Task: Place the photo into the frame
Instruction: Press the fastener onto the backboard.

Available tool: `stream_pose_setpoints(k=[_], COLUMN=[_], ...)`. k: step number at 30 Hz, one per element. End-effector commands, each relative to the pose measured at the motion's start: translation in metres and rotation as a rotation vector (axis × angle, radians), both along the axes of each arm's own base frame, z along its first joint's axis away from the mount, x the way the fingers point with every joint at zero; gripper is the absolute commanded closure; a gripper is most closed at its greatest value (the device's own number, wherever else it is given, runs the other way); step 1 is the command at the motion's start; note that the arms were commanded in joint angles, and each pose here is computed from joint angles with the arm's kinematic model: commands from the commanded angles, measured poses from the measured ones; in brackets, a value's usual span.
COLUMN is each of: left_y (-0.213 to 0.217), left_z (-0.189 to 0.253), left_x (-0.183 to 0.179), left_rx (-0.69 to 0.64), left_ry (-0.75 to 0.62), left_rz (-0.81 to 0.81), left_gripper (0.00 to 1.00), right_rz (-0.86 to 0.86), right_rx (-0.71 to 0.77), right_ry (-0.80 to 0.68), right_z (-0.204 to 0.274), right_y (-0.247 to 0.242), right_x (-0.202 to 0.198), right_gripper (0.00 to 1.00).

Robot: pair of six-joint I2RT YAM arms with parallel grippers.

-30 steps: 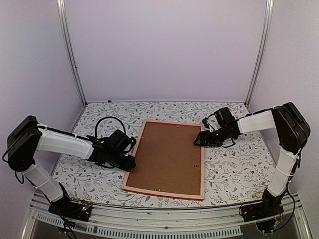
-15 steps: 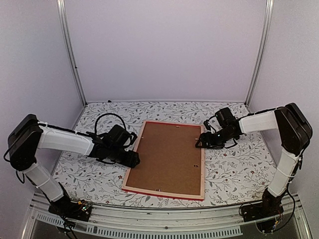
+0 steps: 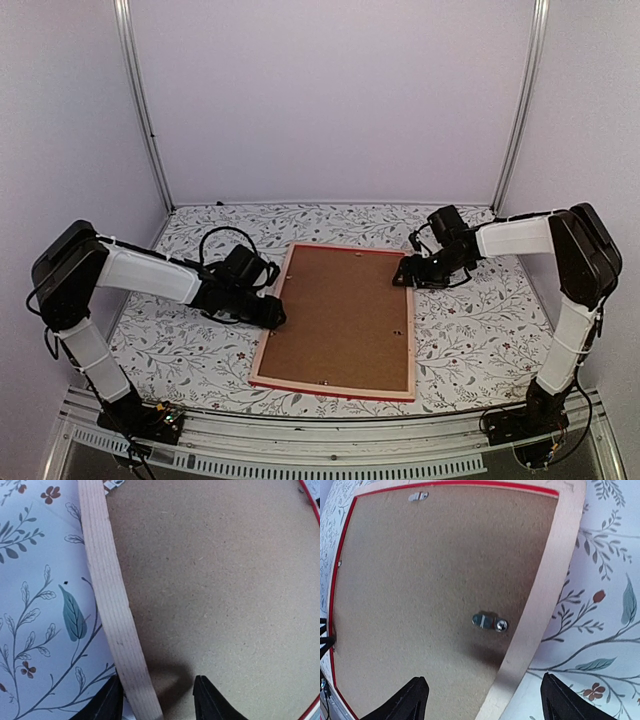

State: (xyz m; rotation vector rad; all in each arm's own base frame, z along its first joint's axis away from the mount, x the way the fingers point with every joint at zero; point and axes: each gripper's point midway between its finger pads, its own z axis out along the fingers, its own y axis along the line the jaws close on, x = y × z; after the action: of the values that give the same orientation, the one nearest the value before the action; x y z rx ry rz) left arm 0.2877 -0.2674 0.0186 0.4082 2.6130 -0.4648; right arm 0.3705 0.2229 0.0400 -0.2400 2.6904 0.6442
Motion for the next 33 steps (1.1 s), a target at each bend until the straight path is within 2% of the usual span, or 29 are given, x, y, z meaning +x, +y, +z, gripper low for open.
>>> stream_pose_setpoints(k=[1,12,22,33], left_y=[-0.020,-0.024,-0.016,-0.011], left_z=[0.016,0.024,0.018,0.016], left_x=[-0.011,-0.035,-0.034,-0.031], left_rx=[-0.114,-0.156,-0.116,-0.080], left_ry=[0.011,0.006,-0.012,-0.024], left_rz=[-0.040,-0.071,-0.052,-0.043], left_gripper=[0.50,0.53,0.51,0.49], right_rz=[-0.056,-0.143,-0.172,-0.209], right_rx=[-0.064,-0.174,-0.141,-0.191], right_ry=[-0.008,-0.008,-0.010,-0.018], right_z=[-0.003,-0.017,-0.021,-0.030], right_y=[-0.006,-0.020,-0.013,-0.021], right_x=[0.023,0.046,0.056,0.061], right_gripper=[0.19,0.23,0.25,0.28])
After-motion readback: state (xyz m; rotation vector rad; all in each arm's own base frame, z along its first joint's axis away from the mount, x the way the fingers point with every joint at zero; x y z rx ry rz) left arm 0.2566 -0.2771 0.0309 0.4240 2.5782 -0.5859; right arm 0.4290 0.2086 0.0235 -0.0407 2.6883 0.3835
